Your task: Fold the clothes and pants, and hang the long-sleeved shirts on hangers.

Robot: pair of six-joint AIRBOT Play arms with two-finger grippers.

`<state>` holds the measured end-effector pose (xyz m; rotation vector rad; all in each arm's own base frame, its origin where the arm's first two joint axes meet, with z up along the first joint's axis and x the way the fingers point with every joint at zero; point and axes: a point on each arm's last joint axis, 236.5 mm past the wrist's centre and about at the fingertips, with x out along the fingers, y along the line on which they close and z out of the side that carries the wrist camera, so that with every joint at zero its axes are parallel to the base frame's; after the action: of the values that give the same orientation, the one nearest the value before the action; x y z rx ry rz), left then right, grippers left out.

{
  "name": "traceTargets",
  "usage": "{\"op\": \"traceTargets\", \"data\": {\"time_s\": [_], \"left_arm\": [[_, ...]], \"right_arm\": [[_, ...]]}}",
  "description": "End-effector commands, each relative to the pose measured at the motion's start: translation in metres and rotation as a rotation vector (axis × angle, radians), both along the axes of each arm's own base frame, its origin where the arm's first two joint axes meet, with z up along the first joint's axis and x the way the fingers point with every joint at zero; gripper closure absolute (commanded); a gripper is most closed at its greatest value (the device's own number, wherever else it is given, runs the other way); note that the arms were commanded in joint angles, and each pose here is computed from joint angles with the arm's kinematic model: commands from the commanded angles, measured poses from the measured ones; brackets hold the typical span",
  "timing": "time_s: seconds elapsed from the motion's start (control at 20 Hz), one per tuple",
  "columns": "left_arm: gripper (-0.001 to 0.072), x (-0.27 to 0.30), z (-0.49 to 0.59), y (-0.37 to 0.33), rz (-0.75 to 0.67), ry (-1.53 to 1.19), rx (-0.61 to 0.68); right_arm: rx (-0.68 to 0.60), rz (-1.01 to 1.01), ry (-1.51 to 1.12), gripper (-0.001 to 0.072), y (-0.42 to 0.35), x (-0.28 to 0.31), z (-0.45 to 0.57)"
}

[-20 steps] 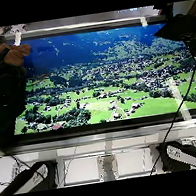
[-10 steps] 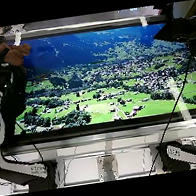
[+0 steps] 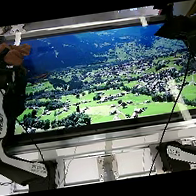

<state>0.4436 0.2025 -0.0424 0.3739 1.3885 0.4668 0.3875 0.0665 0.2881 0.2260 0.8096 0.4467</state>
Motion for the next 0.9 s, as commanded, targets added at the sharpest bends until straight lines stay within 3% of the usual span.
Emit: {"op": "traceTargets", "data": {"time_s": [0.0, 0.1, 0.3, 0.5, 0.6, 0.85], "left_arm": [[0.0106, -0.006, -0.008, 0.019, -0.001, 0.046, 0.051], [0.0695, -0.006, -0.01, 0.02, -0.003, 0.055, 0.056], [0.0693, 0.0, 0.022, -0.002, -0.043, 0.022, 0.08], [0.0693, 0.007, 0.107, -0.088, -0.161, -0.135, 0.049], [0.0693, 0.0, 0.144, -0.17, -0.269, -0.243, -0.107], [0.0693, -0.077, 0.196, -0.432, -0.668, -0.326, -0.719]], "right_arm": [[0.009, -0.026, -0.049, 0.0252, -0.002, 0.01, 0.008], [0.014, -0.04, -0.076, 0.0252, -0.004, 0.016, 0.013], [0.02, -0.058, -0.11, 0.0252, -0.006, 0.022, 0.019], [-0.006, -0.073, -0.107, 0.0252, -0.012, 0.023, 0.016], [-0.045, -0.088, -0.085, 0.0252, -0.02, 0.021, 0.009], [-0.228, -0.096, 0.044, 0.0252, -0.051, 0.0, -0.025]]}}
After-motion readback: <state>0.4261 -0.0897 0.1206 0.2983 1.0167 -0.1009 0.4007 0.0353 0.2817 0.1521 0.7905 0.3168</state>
